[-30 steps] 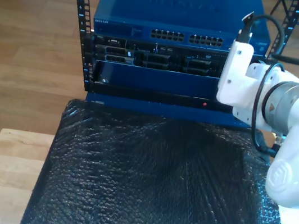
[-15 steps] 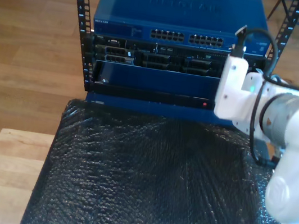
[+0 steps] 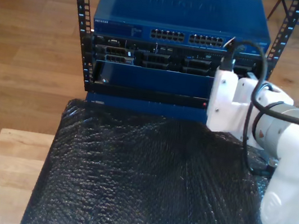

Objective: Grab the cable and plug it in

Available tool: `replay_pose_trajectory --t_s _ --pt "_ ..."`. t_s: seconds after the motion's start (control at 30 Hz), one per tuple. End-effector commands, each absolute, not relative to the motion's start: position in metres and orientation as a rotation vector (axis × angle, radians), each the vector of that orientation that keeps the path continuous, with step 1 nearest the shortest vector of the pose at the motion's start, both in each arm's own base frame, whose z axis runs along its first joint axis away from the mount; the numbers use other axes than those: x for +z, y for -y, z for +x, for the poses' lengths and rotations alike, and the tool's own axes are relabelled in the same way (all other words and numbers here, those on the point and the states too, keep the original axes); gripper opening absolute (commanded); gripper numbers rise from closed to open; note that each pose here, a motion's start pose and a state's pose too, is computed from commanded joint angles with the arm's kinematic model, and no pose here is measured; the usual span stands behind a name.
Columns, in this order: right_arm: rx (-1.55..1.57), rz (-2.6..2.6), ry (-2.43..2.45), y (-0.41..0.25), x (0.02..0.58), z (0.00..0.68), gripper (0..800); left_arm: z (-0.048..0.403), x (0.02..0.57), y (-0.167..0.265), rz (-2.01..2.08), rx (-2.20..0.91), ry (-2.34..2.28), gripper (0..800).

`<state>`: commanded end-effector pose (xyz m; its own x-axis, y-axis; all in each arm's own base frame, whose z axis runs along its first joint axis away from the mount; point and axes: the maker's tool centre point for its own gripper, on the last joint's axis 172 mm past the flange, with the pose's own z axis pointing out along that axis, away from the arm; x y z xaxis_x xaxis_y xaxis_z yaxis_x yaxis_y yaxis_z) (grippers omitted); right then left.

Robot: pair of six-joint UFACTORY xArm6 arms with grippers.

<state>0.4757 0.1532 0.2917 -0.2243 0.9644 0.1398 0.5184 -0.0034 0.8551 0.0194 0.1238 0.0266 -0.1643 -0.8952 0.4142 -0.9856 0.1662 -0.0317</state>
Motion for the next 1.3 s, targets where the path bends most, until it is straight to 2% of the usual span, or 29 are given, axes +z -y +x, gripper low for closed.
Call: replay_pose_trajectory --t_s 0.43,0.8,1.3 --pt "1.155 1.526 -1.776 -0.153 0.280 0.471 0 0.019 0.027 -0.124 1.803 0.427 2.148 800" --pt "1.295 1.405 -1.635 -0.155 0.317 0.476 0 0.019 0.027 -0.124 1.803 0.427 2.148 800" --pt "1.349 1.349 -1.585 -0.160 0.313 0.474 0 0.019 0.027 -0.124 1.803 0.427 2.148 800"
